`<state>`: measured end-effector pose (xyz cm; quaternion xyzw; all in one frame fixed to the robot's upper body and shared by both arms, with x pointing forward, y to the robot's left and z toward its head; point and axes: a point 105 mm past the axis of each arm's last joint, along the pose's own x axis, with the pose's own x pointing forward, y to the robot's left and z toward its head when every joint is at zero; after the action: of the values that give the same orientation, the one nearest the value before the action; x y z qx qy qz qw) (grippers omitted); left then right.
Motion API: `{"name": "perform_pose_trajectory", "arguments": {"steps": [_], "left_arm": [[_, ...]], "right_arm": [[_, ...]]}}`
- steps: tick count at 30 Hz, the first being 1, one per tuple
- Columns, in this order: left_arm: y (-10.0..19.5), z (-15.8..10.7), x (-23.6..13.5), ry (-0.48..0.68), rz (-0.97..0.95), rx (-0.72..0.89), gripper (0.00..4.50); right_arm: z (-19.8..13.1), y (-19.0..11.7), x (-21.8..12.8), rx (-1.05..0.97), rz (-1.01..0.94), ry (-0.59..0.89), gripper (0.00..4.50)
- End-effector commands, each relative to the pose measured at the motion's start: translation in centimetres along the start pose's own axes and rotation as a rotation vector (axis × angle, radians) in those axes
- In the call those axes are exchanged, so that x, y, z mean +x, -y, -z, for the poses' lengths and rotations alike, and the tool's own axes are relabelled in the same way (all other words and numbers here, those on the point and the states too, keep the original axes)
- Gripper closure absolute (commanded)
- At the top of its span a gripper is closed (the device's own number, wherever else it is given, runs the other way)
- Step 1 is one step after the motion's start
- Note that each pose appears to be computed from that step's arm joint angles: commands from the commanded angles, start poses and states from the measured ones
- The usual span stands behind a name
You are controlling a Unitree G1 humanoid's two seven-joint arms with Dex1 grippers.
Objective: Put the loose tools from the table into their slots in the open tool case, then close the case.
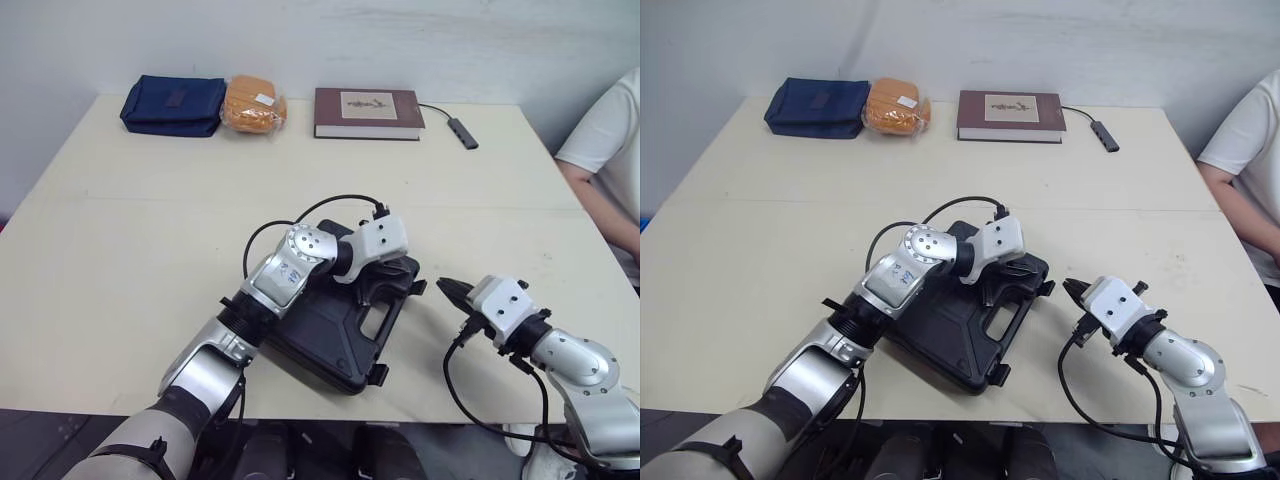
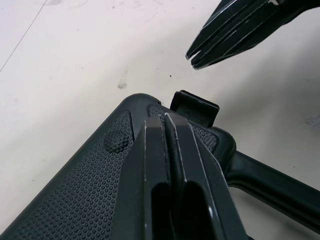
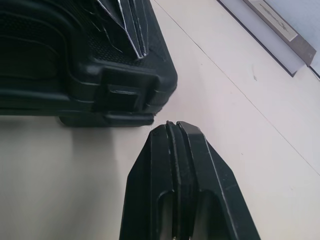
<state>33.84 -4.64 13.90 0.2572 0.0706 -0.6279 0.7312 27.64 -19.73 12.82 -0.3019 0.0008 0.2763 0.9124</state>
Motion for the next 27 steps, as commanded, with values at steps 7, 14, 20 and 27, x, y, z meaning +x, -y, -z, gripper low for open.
{"name": "perform_pose_trajectory", "arguments": {"steps": [7,14,20,27], "left_arm": [[3.5,9.6,1.2,-0.318,0.099,-0.19,4.45],[3.9,10.1,1.2,-0.336,0.113,-0.205,4.45],[4.0,10.3,1.1,-0.336,0.114,-0.218,4.45],[4.1,10.4,1.1,-0.341,0.12,-0.221,4.45]], "right_arm": [[1.6,-1.0,1.6,0.067,-0.027,-0.02,4.5],[0.5,-1.3,2.5,0.056,-0.053,0.023,4.5],[-0.5,-2.0,2.8,0.058,-0.086,0.057,4.5],[-1.9,-2.9,3.3,0.055,-0.126,0.098,4.5]]}}
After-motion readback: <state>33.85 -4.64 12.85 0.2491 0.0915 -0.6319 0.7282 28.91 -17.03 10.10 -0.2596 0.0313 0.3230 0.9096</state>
